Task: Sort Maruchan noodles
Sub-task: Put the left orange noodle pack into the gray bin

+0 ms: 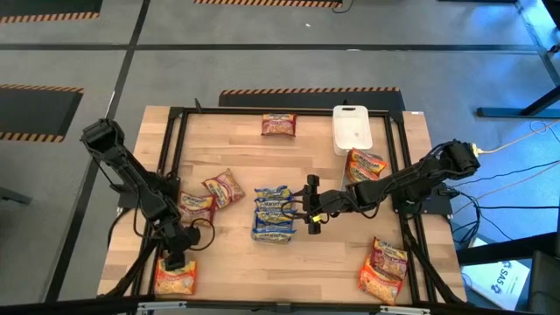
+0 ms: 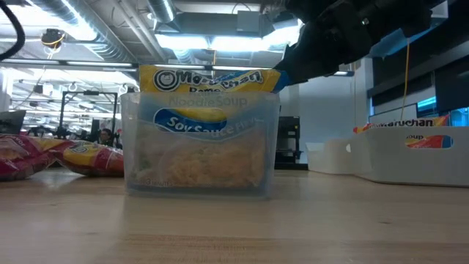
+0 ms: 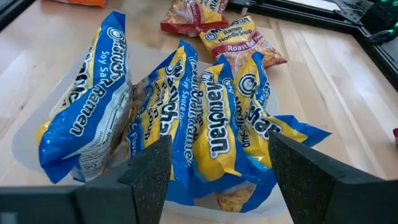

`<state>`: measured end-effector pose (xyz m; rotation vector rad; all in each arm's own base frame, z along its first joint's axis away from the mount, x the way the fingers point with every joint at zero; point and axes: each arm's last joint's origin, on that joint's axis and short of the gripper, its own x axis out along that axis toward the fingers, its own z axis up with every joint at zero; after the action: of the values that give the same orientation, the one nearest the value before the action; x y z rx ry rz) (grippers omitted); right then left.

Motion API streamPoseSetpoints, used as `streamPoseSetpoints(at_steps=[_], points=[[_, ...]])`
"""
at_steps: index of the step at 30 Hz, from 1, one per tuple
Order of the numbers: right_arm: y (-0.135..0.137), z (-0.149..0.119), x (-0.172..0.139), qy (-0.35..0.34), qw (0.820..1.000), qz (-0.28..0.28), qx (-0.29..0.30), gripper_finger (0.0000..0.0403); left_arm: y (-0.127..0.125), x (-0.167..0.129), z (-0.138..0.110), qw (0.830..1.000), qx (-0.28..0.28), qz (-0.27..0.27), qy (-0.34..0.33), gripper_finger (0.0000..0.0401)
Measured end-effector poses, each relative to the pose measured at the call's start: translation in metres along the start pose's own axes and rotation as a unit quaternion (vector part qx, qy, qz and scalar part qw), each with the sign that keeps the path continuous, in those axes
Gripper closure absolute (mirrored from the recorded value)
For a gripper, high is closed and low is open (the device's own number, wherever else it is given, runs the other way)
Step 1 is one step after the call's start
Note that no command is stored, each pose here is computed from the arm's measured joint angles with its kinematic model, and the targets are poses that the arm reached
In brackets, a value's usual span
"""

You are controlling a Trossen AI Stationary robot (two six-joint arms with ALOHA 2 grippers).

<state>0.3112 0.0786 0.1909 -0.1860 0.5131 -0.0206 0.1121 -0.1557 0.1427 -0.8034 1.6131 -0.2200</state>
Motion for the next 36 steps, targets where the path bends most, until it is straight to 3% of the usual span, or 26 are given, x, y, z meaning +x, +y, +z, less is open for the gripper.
streamPoseSetpoints(at_steps=[3, 6, 12, 27, 31, 36], points=[[0.0, 0.0, 0.0, 0.0, 1.0, 0.0, 0.001, 0.0155, 0.0, 0.007, -0.003, 1.0, 0.011, 0.017, -0.014, 0.0173], [0.0, 0.0, 0.0, 0.001, 1.0, 0.0, 0.0, 0.0155, 0.003, 0.017, -0.007, 0.999, 0.005, 0.037, 0.02, 0.0173], [0.0, 0.0, 0.0, 0.001, 1.0, 0.0, -0.01, 0.0155, -0.004, 0.032, -0.004, 0.999, -0.003, 0.01, 0.04, 0.0179], [0.0, 0.0, 0.0, 0.001, 1.0, -0.001, -0.012, 0.0155, -0.005, 0.033, -0.003, 0.999, 0.029, 0.003, 0.032, 0.0369], [0.0, 0.0, 0.0, 0.0, 1.0, -0.001, -0.012, 0.0155, -0.005, 0.033, -0.003, 0.999, 0.03, 0.003, 0.031, 0.0394], [0.0, 0.0, 0.0, 0.0, 1.0, -0.001, -0.012, 0.0155, -0.007, 0.032, -0.001, 0.999, 0.028, 0.002, 0.03, 0.0396]])
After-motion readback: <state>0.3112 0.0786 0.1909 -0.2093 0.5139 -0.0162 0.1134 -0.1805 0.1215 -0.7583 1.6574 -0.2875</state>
